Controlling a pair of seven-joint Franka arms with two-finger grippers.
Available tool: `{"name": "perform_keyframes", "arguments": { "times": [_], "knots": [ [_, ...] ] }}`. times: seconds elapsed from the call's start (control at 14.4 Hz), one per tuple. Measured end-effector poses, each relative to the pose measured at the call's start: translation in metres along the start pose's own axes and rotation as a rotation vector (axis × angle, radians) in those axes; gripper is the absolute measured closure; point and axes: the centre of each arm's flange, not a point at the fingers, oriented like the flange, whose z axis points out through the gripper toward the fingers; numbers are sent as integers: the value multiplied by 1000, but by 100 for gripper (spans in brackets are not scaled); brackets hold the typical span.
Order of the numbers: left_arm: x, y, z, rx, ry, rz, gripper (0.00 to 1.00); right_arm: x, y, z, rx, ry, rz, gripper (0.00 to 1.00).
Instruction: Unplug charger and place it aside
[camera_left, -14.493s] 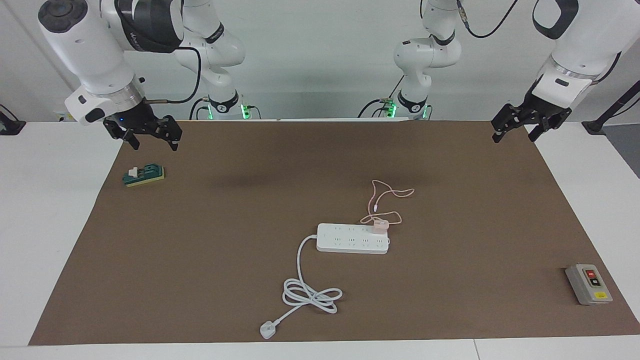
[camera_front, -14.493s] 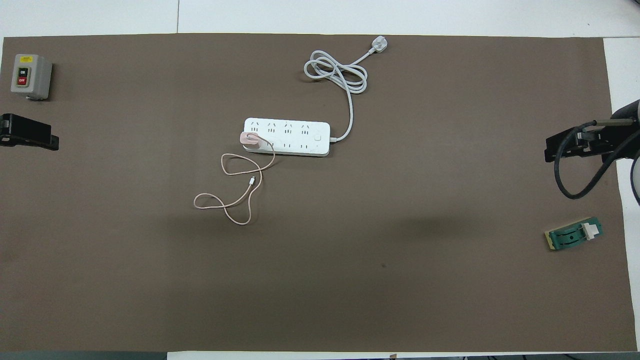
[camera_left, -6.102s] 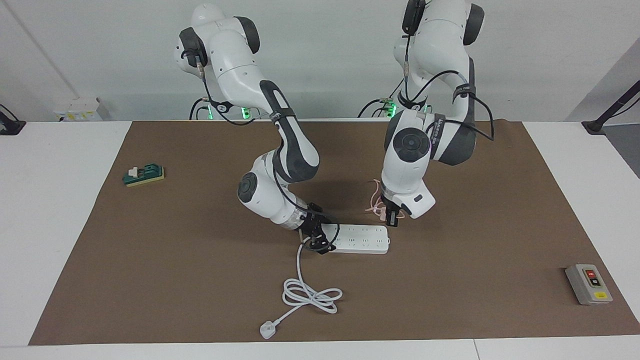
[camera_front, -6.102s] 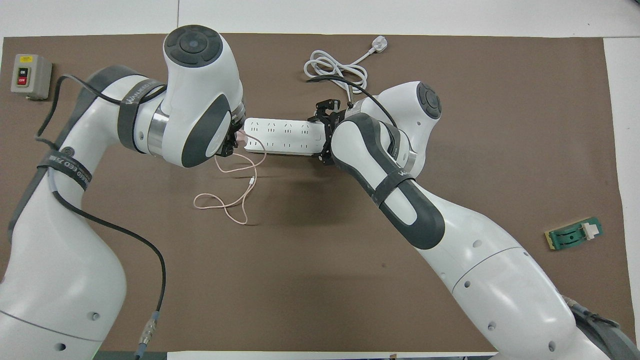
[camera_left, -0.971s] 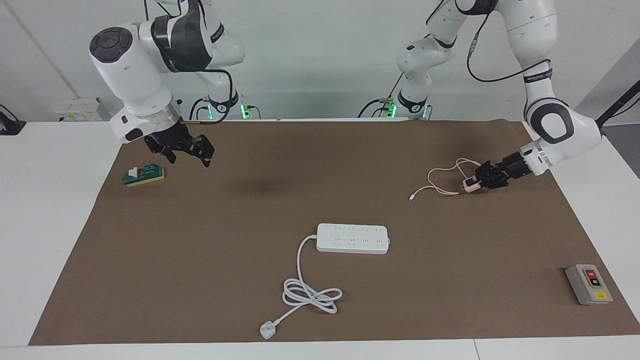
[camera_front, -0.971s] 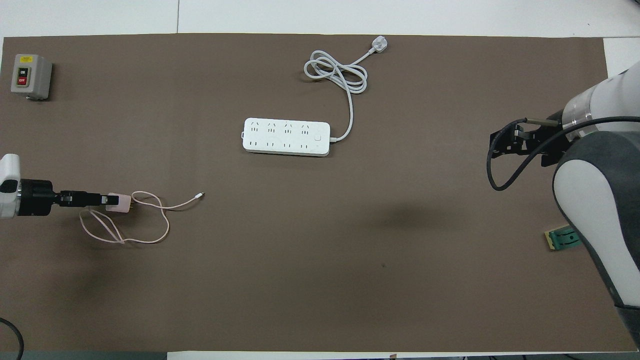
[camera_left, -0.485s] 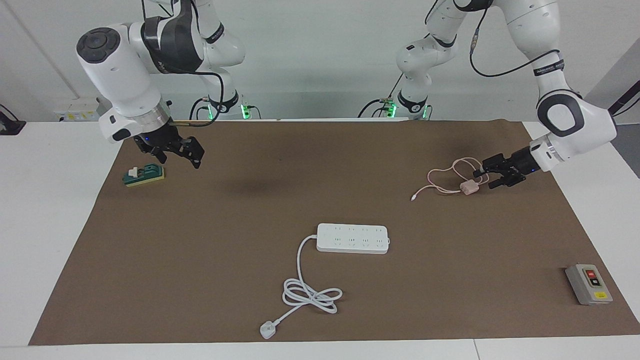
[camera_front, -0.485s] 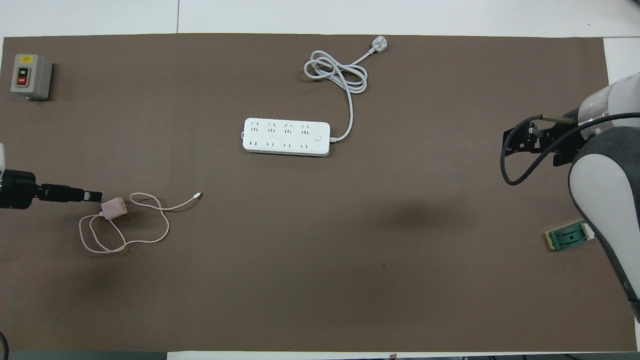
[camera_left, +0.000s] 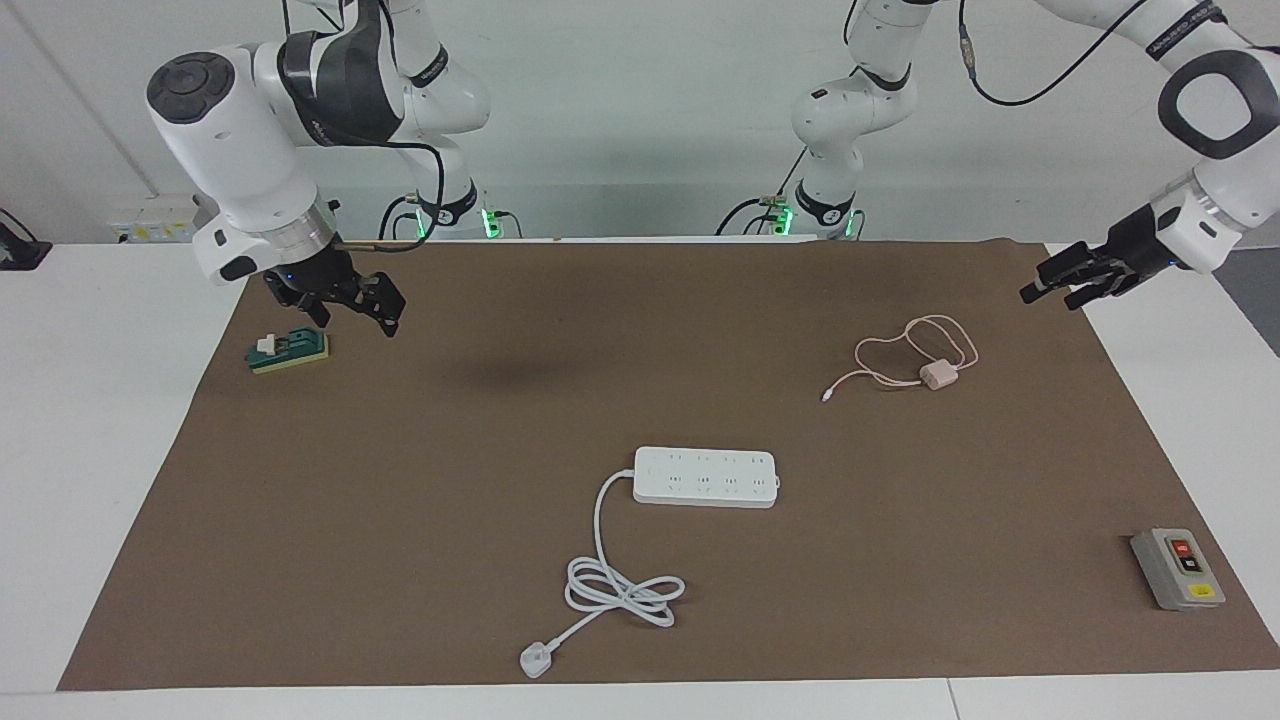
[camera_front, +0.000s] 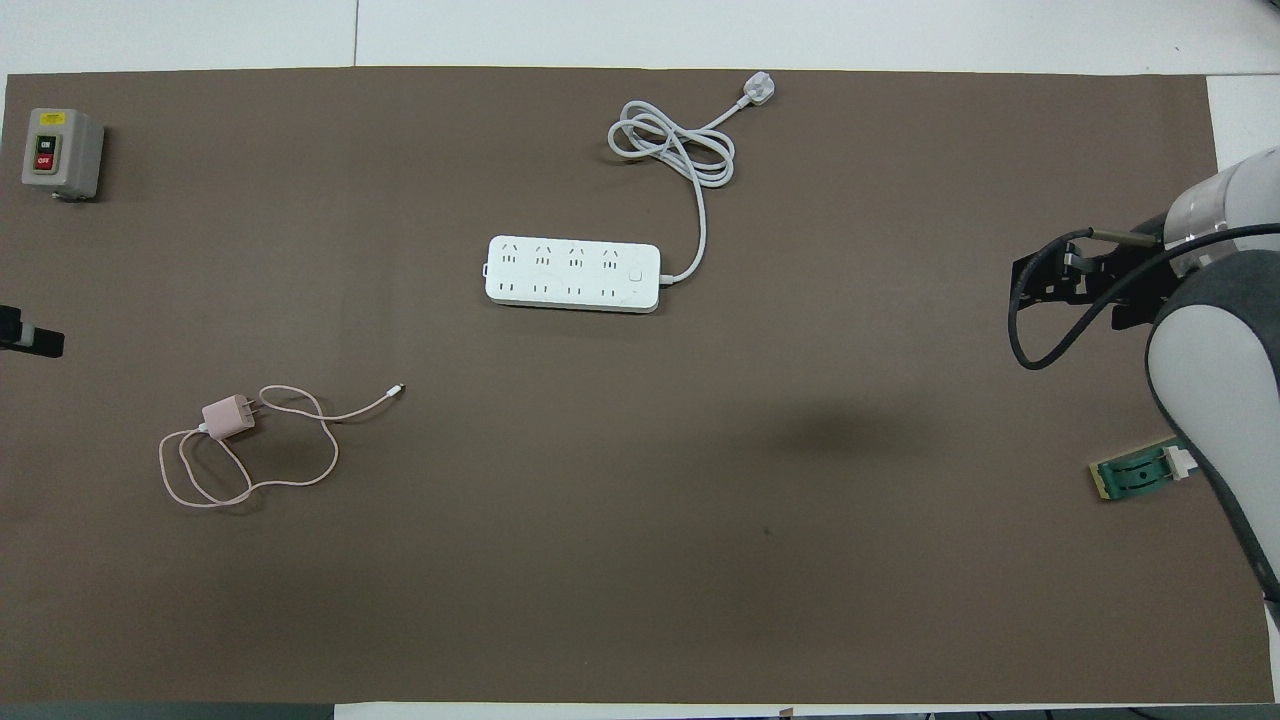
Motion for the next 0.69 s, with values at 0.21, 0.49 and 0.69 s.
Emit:
{"name": "perform_keyframes", "arguments": {
  "times": [0.21, 0.49, 0.69],
  "knots": [
    [-6, 35, -28, 126, 11, -120, 0, 7, 27, -8, 4, 17, 28, 0],
    [-21, 96, -45, 300, 81, -157, 0, 11, 43, -24, 9, 45, 5, 0],
    [-27, 98, -53, 315, 106, -160, 0, 13, 56, -25, 7, 48, -59, 0]
  ]
}}
